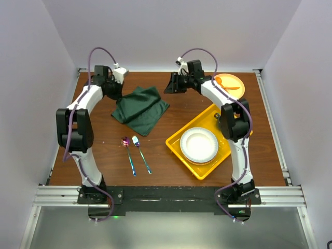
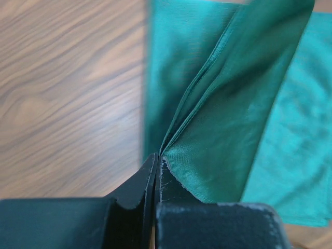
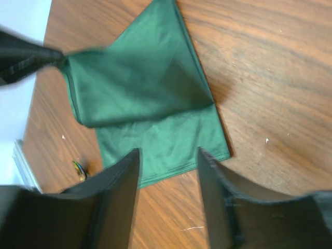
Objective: Fold the napkin into a case and place the utensils inside
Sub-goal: Fold the rectangle-folded napkin at the center of the board.
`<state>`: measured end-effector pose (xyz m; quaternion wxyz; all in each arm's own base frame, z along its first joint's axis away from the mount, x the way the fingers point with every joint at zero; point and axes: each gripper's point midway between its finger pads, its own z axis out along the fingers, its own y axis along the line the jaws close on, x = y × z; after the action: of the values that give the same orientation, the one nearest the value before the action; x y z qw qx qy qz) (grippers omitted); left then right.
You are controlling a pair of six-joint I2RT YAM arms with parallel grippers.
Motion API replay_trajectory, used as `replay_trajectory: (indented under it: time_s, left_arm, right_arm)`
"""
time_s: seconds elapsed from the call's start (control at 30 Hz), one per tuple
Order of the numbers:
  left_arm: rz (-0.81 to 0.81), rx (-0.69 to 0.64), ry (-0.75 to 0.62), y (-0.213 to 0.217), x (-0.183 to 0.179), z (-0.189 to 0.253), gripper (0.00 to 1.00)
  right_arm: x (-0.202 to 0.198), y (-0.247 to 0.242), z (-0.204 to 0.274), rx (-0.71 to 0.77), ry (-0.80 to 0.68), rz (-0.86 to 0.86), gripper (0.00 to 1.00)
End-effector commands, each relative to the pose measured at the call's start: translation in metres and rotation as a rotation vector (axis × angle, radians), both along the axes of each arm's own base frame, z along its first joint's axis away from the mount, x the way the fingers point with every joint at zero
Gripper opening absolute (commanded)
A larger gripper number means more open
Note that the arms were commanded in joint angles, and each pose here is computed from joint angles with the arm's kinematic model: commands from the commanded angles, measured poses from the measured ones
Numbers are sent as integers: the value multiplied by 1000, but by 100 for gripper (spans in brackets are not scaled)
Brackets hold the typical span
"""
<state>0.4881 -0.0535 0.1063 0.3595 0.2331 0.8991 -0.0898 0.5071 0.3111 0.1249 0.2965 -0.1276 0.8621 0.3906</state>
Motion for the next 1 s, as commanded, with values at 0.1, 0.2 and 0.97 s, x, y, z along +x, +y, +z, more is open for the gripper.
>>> replay_trajectory:
  time_s: [0.1,0.2,0.97]
  left_arm:
    - [242,100,-170,87,45,33,0]
    - [322,181,-197,127,54,32,0]
    - [469,354,-129,209,19,3,0]
  right_arm:
    - [-49,51,3,-156,-159,276,30]
    - [-66,70,-24,-262,-214,406,30]
    - [-78,30,-118,-711,-172,477,17]
